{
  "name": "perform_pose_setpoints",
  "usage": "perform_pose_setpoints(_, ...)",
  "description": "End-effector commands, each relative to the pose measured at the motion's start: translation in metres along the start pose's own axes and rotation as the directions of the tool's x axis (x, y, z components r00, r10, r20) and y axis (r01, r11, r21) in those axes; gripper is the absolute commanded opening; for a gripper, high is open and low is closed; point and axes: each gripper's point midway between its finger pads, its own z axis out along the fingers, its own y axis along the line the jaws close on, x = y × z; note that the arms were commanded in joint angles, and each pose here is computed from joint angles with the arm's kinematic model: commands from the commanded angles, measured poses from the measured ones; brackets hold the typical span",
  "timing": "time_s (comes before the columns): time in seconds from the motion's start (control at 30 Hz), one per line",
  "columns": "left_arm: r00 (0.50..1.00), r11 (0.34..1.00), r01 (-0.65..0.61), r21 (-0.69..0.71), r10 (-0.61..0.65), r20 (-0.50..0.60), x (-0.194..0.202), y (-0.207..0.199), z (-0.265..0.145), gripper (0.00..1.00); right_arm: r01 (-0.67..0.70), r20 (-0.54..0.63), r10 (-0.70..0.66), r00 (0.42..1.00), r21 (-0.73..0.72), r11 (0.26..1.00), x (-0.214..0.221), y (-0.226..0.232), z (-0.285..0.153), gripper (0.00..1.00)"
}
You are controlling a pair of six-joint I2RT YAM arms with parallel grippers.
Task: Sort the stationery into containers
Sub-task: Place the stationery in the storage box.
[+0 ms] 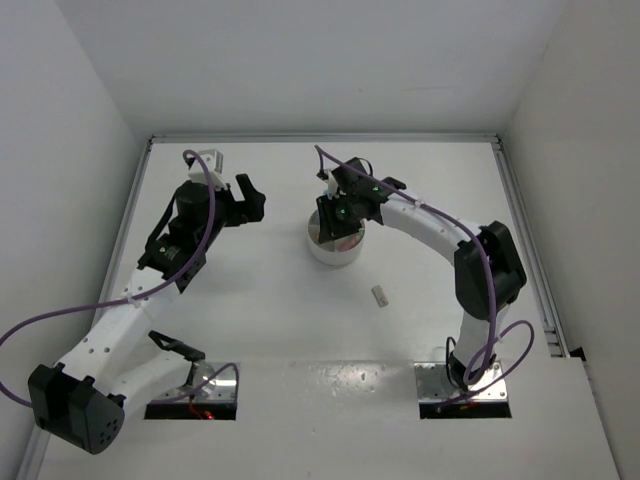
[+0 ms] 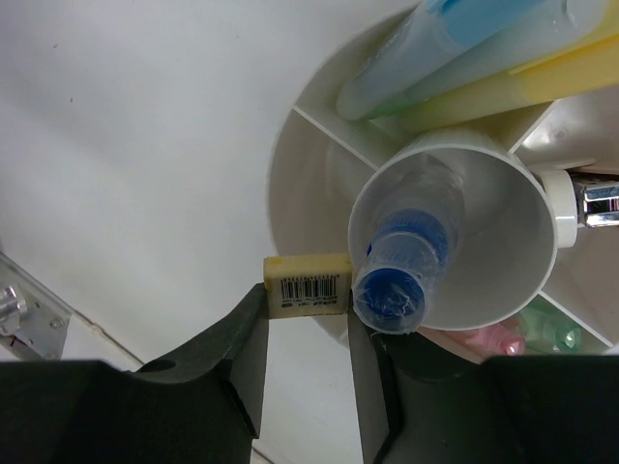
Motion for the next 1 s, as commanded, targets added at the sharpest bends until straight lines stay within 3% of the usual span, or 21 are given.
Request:
perform_pose_setpoints(0.0, 0.999, 1.0, -0.003, 0.016, 0.002, 0.042, -0.011, -0.003, -0.002, 0.97, 0.007, 0.07, -0.007, 0.998, 0.009, 1.0, -0.02, 0.004, -0.006, 0.36)
perform_pose_setpoints(0.27, 0.999, 1.0, -0.003, 0.016, 0.002, 0.042, -0.011, -0.003, -0.002, 0.97, 0.02, 0.087, -0.02, 0.996, 0.005, 1.0, -0.023, 0.006, -0.012, 0.46)
perform_pose_setpoints(0.37, 0.999, 1.0, -0.003, 0.016, 0.002, 0.042, -0.011, -0.003, -0.002, 0.97, 0.022, 0.097, -0.022, 0.995, 0.002, 1.0, -0.026, 0.008, -0.016, 0.46)
perform_pose_setpoints(0.43, 0.999, 1.0, -0.003, 0.016, 0.002, 0.042, -0.011, -0.003, -0.002, 0.94, 0.037, 0.106, -0.035, 0.994, -0.02, 0.999, -0.029, 0.013, -0.024, 0.37)
perform_pose_setpoints(0.47, 0.999, 1.0, -0.003, 0.016, 0.002, 0.042, -0.011, -0.003, -0.002, 0.89, 0.054, 0.108, -0.049, 0.993, -0.048, 0.997, -0.029, 0.019, -0.027, 0.24)
perform_pose_setpoints(0.5, 0.999, 0.999, -0.004, 0.036, 0.002, 0.035, -0.01, -0.006, -0.002, 0.8, 0.068, 0.11, -0.06, 0.992, -0.071, 0.995, -0.03, 0.024, -0.033, 0.0)
perform_pose_setpoints(0.53, 1.0, 0.999, -0.004, 0.046, 0.002, 0.031, -0.009, -0.008, -0.002, 0.4, 0.114, 0.13, -0.1, 0.986, -0.101, 0.988, -0.033, 0.032, -0.043, 0.0)
perform_pose_setpoints(0.57, 1.0, 0.998, -0.013, 0.054, 0.012, 0.028, -0.006, -0.008, -0.001, 0.14, 0.166, 0.13, -0.144, 0.981, -0.178, 0.97, -0.033, 0.048, -0.057, 0.0)
perform_pose_setpoints(0.6, 1.0, 0.997, -0.014, 0.074, 0.012, 0.021, -0.005, -0.012, -0.002, 0.0, 0.216, 0.142, -0.189, 0.972, -0.206, 0.954, -0.033, 0.054, -0.066, 0.0)
perform_pose_setpoints(0.63, 1.0, 0.996, -0.002, 0.095, 0.001, 0.013, -0.004, -0.016, -0.002, 0.0, 0.346, 0.167, -0.31, 0.936, -0.269, 0.899, -0.028, 0.067, -0.088, 0.0)
perform_pose_setpoints(0.7, 0.999, 0.987, 0.044, 0.152, -0.043, -0.005, 0.002, -0.027, -0.002, 0.0, 0.46, 0.243, -0.408, 0.88, -0.223, 0.859, -0.037, 0.065, -0.113, 0.0)
perform_pose_setpoints(0.73, 0.997, 0.972, 0.073, 0.221, -0.063, -0.052, 0.012, -0.039, -0.004, 0.0, 0.494, 0.262, -0.467, 0.844, -0.042, 0.869, -0.05, 0.039, -0.121, 0.0)
perform_pose_setpoints(0.77, 0.993, 0.96, 0.099, 0.262, -0.076, -0.095, 0.021, -0.051, -0.004, 0.0, 0.482, 0.351, -0.483, 0.802, 0.097, 0.871, -0.062, 0.026, -0.142, 0.0)
perform_pose_setpoints(0.8, 0.983, 0.945, 0.15, 0.289, -0.112, -0.145, 0.03, -0.063, -0.005, 0.0, 0.458, 0.379, -0.499, 0.779, 0.2, 0.866, -0.066, 0.011, -0.152, 0.12)
perform_pose_setpoints(0.83, 0.97, 0.924, 0.177, 0.338, -0.105, -0.221, 0.05, -0.086, -0.008, 0.0, 0.383, 0.334, -0.506, 0.795, 0.371, 0.846, -0.058, -0.032, -0.151, 0.29)
perform_pose_setpoints(0.9, 0.938, 0.895, 0.263, 0.36, -0.15, -0.312, 0.077, -0.11, -0.013, 0.0, 0.306, 0.358, -0.531, 0.769, 0.522, 0.796, -0.063, -0.057, -0.17, 0.63)
perform_pose_setpoints(0.93, 0.931, 0.895, 0.283, 0.345, -0.17, -0.323, 0.086, -0.118, -0.013, 0.04, 0.238, 0.31, -0.512, 0.801, 0.62, 0.748, -0.052, -0.087, -0.171, 0.69)
perform_pose_setpoints(0.97, 0.907, 0.871, 0.334, 0.362, -0.192, -0.375, 0.107, -0.144, -0.024, 0.21, 0.154, 0.33, -0.486, 0.809, 0.679, 0.718, -0.051, -0.1, -0.182, 0.76)
